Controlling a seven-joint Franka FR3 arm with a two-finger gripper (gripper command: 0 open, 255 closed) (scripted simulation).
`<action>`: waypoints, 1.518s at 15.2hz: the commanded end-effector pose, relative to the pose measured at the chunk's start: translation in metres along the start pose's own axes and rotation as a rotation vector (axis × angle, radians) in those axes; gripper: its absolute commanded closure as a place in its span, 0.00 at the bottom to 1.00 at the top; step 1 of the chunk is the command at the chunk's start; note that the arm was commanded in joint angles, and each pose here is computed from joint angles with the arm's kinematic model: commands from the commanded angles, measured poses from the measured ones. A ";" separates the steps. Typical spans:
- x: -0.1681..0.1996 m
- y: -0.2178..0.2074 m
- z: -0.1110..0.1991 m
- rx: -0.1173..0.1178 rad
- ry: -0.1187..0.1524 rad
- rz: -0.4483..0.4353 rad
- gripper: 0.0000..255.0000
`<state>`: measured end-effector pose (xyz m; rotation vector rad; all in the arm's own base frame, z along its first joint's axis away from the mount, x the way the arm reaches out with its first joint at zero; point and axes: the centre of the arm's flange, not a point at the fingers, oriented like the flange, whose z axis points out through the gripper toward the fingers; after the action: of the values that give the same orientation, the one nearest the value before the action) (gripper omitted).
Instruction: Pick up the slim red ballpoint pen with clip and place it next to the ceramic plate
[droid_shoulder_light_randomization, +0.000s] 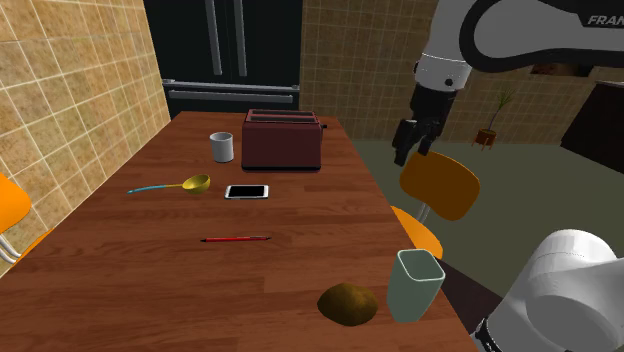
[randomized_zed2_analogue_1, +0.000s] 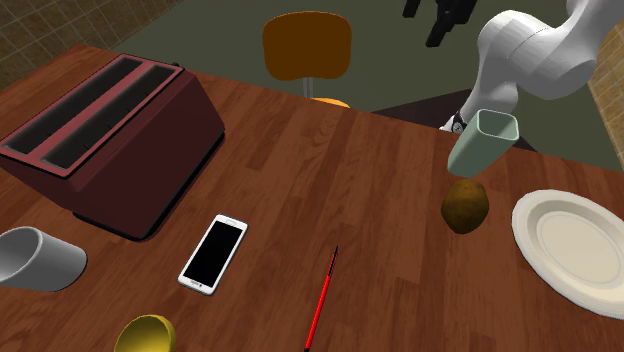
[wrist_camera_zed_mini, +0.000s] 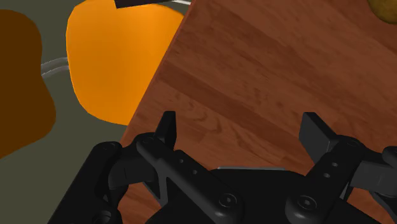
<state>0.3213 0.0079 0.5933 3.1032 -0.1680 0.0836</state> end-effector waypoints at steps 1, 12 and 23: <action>0.000 0.000 0.000 0.000 0.000 0.000 0.00; 0.104 -0.068 0.078 0.024 -0.030 -0.358 0.00; 0.176 -0.170 0.156 0.049 -0.060 -0.716 0.00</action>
<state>0.5172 0.1442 0.4478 3.0126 0.8880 -0.0230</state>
